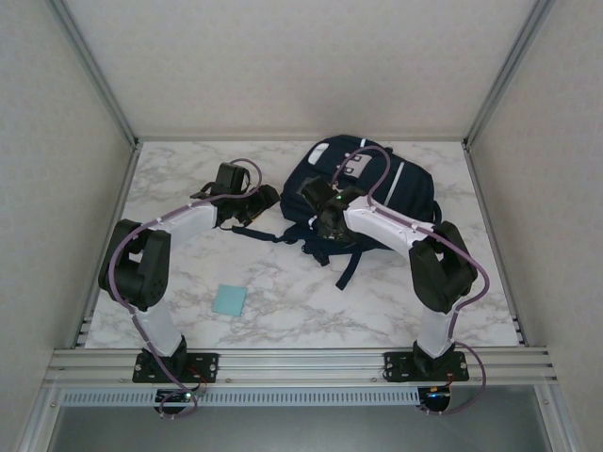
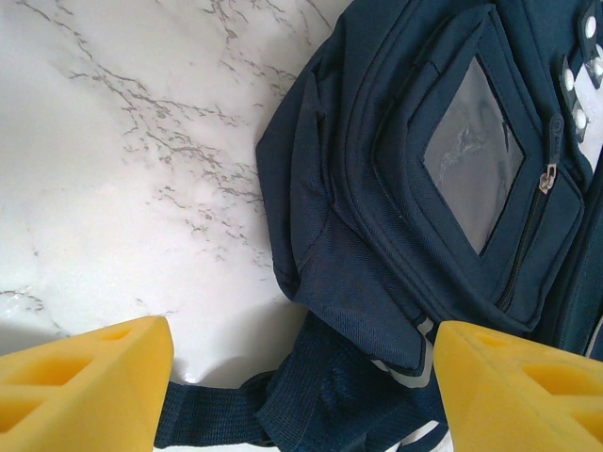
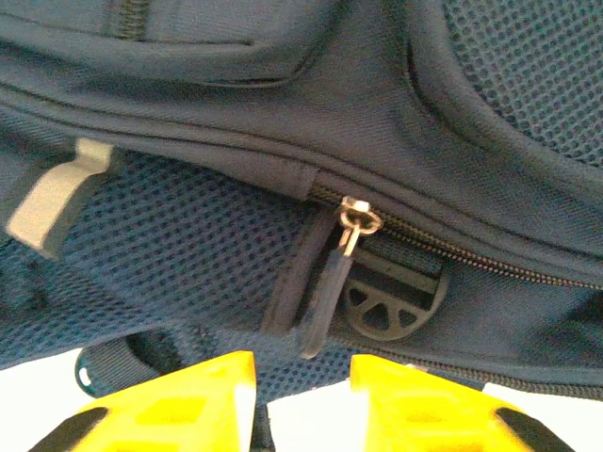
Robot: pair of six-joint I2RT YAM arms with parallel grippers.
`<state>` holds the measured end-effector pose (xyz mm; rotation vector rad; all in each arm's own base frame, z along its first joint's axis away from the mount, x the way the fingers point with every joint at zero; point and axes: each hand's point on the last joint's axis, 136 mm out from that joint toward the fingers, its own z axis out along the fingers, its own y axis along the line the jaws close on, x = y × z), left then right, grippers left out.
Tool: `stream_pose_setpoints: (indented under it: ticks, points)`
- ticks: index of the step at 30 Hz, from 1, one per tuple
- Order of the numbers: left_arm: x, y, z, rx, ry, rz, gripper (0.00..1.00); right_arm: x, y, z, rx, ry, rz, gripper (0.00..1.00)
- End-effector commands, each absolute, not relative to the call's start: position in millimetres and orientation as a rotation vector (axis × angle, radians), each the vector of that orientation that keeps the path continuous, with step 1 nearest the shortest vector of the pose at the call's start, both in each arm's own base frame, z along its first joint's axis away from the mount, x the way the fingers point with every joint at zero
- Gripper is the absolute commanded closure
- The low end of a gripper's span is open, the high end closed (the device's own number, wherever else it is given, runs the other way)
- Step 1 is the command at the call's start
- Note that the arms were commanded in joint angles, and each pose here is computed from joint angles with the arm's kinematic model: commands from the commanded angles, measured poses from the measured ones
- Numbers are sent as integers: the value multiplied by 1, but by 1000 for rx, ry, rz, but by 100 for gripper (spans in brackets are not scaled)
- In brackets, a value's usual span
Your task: Pack books, pencil case, and school supplies into a backpack
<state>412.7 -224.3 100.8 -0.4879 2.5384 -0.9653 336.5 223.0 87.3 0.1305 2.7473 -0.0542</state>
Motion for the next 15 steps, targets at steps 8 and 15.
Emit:
stream_pose_setpoints:
  ticks: [8,15]
  points:
    - [411,-228,120,-473,2507,-991,27,345,212,58,323,2768,21,78]
    - [403,-244,122,-446,2521,-1025,27,351,216,48,358,2787,121,79]
